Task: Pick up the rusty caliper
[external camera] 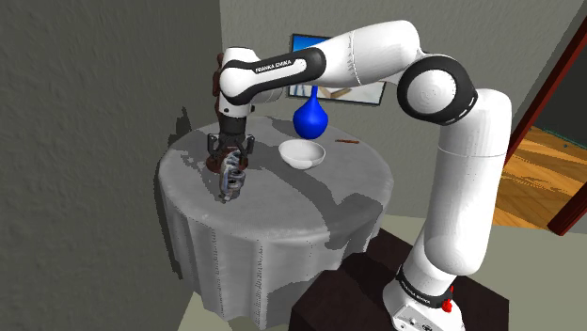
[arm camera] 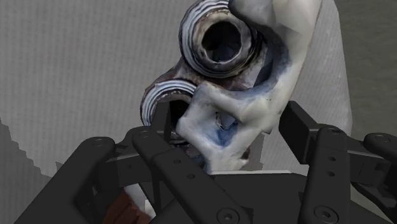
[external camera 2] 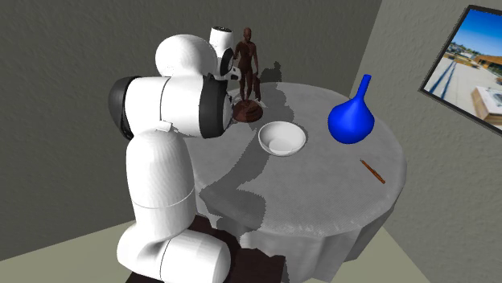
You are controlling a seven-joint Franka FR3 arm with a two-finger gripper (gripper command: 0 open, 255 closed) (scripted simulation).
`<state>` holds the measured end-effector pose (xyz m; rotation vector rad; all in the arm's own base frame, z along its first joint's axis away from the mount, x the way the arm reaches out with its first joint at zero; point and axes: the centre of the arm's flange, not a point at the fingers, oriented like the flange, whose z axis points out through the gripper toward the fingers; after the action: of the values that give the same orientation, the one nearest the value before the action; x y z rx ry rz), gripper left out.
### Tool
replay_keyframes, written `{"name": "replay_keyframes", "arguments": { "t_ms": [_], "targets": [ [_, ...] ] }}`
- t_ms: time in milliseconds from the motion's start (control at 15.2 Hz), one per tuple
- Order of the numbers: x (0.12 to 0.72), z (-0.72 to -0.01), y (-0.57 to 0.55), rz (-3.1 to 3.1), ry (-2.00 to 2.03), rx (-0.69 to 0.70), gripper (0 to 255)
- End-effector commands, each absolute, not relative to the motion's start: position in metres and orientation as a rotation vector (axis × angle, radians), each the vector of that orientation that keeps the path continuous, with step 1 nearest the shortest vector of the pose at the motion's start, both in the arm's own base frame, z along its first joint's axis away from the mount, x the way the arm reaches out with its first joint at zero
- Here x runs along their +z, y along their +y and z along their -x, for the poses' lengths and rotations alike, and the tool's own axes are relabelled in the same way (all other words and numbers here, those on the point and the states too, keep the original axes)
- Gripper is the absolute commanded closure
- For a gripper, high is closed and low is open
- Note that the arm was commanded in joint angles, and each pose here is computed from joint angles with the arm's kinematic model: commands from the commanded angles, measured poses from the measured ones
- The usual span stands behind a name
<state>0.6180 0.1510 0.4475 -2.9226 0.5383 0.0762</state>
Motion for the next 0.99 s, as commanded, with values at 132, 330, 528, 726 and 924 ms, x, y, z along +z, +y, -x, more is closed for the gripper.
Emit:
{"name": "replay_keyframes", "arguments": {
  "t_ms": [132,330,528,726,924],
  "targets": [
    [0.452,-0.618,0.151,2.923,0.539,0.079,255],
    [0.468,-0.618,0.151,2.923,0.539,0.079,255],
    [0.484,-0.618,0.151,2.923,0.539,0.079,255],
    [0.500,-0.618,0.151,2.923,0.539,0.079,255],
    [0.516,-0.618,0.151,2.923,0.539,0.079,255]
  ]
}}
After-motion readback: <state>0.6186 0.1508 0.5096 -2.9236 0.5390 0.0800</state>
